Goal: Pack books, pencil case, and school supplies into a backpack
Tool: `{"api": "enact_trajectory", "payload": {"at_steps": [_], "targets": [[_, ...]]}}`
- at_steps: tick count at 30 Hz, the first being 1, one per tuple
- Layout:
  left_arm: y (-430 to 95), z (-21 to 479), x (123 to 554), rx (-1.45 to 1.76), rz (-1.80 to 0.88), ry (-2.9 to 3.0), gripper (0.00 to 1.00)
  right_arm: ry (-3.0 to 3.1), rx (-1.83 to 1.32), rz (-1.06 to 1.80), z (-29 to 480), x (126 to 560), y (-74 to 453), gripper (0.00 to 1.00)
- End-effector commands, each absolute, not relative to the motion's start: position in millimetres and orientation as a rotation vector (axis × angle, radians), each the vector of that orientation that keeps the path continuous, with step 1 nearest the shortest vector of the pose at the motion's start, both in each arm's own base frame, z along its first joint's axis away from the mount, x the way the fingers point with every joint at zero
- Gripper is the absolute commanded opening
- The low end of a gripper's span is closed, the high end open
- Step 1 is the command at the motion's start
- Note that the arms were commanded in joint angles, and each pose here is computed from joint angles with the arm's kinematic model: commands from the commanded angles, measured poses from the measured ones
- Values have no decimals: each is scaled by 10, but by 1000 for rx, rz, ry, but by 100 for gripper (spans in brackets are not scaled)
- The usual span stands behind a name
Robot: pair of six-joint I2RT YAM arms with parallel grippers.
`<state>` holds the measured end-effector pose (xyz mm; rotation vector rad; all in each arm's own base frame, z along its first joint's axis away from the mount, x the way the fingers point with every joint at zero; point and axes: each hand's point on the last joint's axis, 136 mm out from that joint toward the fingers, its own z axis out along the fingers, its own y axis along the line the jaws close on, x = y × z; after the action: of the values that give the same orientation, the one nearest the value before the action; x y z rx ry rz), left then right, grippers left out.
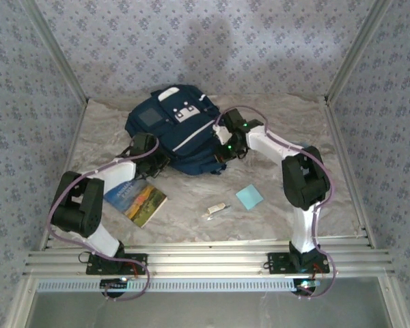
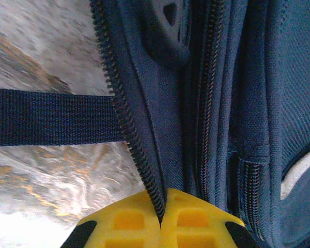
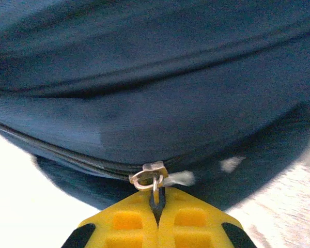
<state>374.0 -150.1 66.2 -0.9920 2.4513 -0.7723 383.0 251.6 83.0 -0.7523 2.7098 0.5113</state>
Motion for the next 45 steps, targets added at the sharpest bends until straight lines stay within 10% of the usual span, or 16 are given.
{"api": "enact_trajectory", "payload": {"at_steps": [1, 7, 12, 23, 39, 45], "targets": [[-1132, 728, 3803, -983, -604, 2428, 0, 2810, -847, 475, 683, 3742, 2245, 0], [-985, 881, 3935, -907, -566, 2434, 0, 2784, -799, 556, 648, 3809, 2399, 0], [-1139, 1074, 3817, -879, -674, 2457, 65, 2747, -810, 689, 765, 3638, 2834, 0], [-1531, 1064, 3266, -1364, -988, 2210, 96, 2699, -683, 814, 742, 3474, 3409, 0], [-1664, 555, 3472, -1633, -906, 2173, 92, 2654, -716, 911, 723, 3256, 3727, 0], [-1622, 270, 3532, -1655, -864, 2177, 36, 2644, -763, 898, 737, 3222, 3671, 0]]}}
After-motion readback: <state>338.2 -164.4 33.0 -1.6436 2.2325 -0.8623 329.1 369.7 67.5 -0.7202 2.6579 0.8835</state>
